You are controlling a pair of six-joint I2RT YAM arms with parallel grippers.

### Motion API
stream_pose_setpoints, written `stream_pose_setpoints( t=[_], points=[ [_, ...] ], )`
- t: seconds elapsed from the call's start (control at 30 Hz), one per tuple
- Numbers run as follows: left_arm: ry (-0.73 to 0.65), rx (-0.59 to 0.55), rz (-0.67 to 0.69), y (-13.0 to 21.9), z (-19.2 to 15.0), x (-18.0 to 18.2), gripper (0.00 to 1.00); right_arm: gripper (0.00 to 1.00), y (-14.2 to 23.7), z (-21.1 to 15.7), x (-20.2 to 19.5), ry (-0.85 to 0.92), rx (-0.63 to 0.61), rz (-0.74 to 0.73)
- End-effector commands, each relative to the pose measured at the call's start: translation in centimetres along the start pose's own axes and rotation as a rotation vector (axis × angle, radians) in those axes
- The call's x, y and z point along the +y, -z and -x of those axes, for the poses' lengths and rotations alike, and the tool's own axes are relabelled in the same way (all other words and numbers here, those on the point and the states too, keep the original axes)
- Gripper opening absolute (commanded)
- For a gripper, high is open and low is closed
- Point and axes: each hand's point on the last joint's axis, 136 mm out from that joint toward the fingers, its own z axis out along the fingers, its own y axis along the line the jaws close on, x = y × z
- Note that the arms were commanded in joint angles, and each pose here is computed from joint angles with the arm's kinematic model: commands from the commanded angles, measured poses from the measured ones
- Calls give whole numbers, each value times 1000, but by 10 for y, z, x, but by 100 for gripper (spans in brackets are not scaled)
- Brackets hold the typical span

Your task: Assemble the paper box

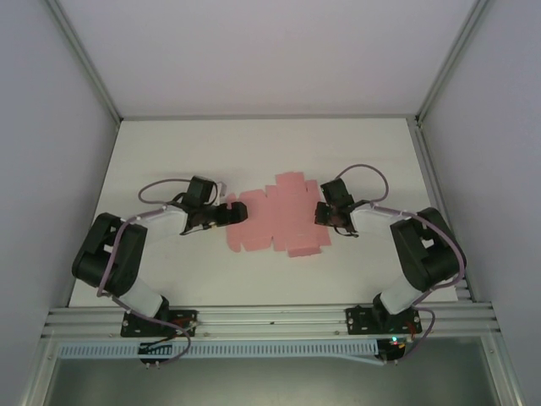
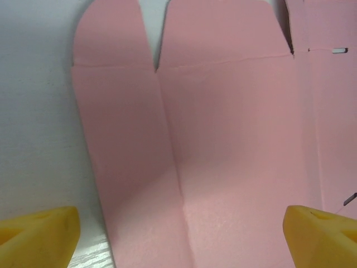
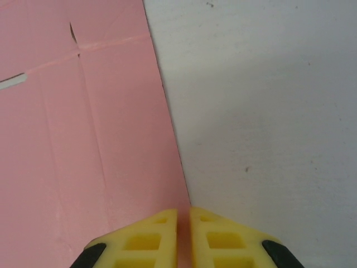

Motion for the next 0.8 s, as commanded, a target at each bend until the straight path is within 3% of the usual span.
stream_pose_setpoints(
  t=[0.0,0.13,0.47,0.6,0.77],
  points=[
    [-46,31,-218,-12,-2,-46,93,11,-14,-46,-17,-19,139,-46],
    [-57,3,-318,-5,1,-67,88,7,-14,-51,-19,-34,144,-50],
    [-183,-206,-436,46,19,-98,84,7,-5,-55,-29,-75,99,-55],
    [-179,-205,-345,39,20,-83,71,7,-3,-52,-22,-83,82,-11],
    [-183,-189,-304,32,21,-79,32,9,3,-44,-14,-78,39,38]
  ],
)
